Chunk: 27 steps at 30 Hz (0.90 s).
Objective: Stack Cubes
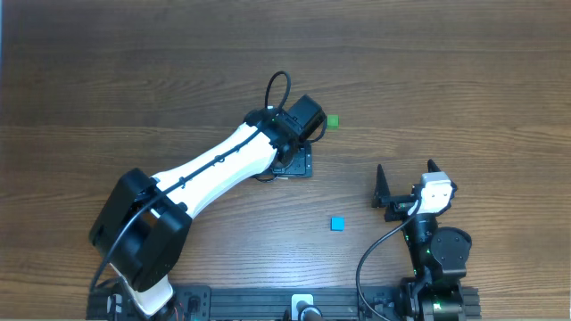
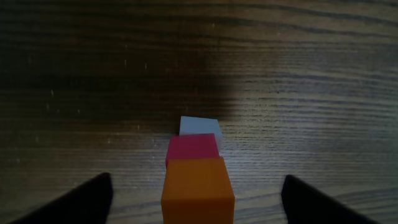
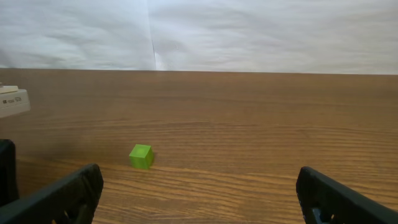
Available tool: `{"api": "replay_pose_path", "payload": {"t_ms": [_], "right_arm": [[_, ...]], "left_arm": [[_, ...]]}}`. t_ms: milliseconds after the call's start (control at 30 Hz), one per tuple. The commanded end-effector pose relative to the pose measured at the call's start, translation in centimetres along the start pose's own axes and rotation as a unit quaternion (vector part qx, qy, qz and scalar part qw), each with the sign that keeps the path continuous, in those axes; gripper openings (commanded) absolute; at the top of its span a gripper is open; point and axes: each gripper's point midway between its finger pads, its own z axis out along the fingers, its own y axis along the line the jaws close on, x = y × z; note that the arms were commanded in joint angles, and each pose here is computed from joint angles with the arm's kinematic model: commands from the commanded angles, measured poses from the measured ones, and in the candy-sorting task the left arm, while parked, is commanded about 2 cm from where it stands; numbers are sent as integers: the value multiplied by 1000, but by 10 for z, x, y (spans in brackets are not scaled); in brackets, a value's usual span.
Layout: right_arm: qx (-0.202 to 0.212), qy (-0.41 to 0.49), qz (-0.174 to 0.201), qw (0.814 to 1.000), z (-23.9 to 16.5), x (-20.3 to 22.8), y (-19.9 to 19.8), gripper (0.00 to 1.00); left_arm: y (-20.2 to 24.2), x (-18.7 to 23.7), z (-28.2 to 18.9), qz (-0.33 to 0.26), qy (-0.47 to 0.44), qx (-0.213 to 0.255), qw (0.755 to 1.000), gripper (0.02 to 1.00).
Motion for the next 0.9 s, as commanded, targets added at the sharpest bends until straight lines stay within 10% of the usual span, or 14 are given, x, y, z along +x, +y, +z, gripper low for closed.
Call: {"api": "replay_pose_path", "payload": {"t_ms": [33,900], "right_arm": [[-2,4,0,1000,0,4,1,993],[-2,4,0,1000,0,4,1,991]], "left_arm": [[-5,-3,0,0,-3,4,1000,998],[139,-95,-250,-77,-414,91,903,993]]}}
